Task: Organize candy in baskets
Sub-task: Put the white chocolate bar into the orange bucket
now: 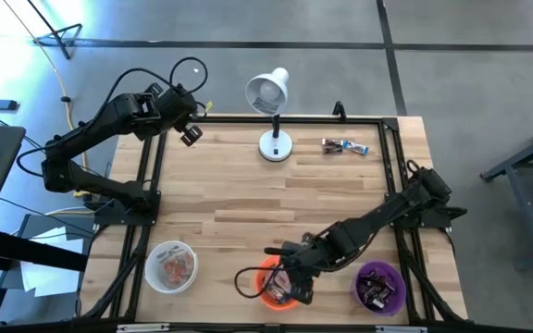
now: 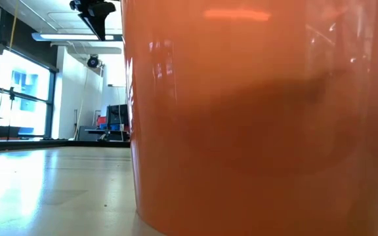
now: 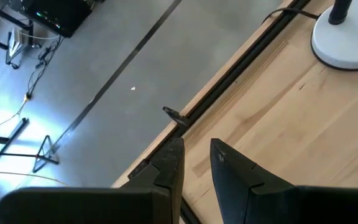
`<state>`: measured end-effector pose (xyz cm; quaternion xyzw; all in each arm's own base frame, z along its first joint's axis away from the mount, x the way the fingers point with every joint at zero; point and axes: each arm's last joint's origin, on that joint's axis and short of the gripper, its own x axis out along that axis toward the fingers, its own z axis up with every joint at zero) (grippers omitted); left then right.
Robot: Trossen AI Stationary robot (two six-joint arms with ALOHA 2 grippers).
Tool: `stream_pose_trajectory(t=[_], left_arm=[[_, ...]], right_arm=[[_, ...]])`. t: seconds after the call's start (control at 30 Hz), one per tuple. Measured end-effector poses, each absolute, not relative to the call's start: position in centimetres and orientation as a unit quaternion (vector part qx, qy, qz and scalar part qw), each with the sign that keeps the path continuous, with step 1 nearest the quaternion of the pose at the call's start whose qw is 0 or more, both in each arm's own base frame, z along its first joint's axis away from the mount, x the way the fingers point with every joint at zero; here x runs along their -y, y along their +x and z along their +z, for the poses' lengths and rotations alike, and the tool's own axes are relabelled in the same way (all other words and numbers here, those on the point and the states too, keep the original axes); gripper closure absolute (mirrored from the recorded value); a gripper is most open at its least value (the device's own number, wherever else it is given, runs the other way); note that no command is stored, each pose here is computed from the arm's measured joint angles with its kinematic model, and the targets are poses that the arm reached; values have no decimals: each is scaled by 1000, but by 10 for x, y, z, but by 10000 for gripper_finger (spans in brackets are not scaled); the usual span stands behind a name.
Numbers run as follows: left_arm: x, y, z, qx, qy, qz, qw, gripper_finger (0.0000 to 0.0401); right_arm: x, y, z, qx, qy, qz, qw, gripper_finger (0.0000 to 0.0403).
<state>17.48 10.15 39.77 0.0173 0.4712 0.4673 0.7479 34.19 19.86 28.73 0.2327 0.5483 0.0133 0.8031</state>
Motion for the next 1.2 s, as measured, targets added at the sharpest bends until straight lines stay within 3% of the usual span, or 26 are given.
stream_pose_trajectory(t=[0.37, 0.73, 0.93, 1.2], left_arm=[[-103, 178, 400, -459, 28, 465, 757, 337], [-118, 178, 406, -449, 70, 468, 758, 337], [-134, 165, 405, -455, 47, 504, 733, 337], [-147, 154, 405, -454, 23, 535, 713, 337]], right_arm=[[-148, 308, 332, -642, 73, -156, 747, 263], [-40, 277, 343, -619, 89, -224, 747, 270], [29, 253, 329, -614, 89, -268, 737, 270], [104, 205, 272, -667, 165, -315, 654, 270]])
